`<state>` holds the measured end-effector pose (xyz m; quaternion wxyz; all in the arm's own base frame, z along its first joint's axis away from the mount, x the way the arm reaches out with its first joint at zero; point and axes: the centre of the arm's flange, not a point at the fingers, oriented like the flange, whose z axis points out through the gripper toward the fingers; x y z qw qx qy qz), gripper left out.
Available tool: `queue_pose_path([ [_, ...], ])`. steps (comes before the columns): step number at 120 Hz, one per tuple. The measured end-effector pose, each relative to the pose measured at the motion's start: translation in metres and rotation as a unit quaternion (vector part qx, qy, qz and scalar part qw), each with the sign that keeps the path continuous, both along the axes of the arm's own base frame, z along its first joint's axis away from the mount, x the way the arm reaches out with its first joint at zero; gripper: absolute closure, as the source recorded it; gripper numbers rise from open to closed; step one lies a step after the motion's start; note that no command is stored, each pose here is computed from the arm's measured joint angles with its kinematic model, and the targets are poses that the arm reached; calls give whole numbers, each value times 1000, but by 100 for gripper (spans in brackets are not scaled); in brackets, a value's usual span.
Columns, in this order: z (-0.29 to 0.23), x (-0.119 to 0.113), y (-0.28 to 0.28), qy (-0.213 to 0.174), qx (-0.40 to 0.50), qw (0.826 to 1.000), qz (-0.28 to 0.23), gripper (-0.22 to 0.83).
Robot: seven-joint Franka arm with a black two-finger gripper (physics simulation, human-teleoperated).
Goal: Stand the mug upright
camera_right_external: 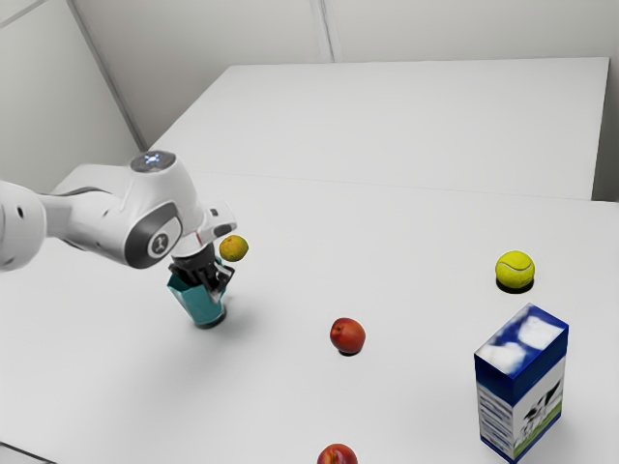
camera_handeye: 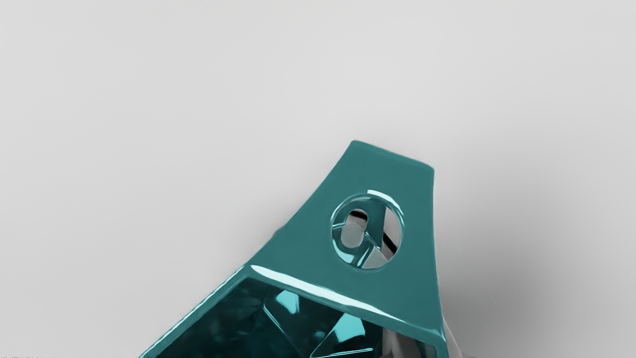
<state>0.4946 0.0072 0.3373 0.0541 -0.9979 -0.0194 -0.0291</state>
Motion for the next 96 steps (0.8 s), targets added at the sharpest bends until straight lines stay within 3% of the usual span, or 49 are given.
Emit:
queue_pose_path([
  [28,-8,2,0,0,-2,1000,17,78],
  [69,5,3,-1,-19,-11,999,32,43],
  [96,24,2,-2,-38,-14,999,35,32],
])
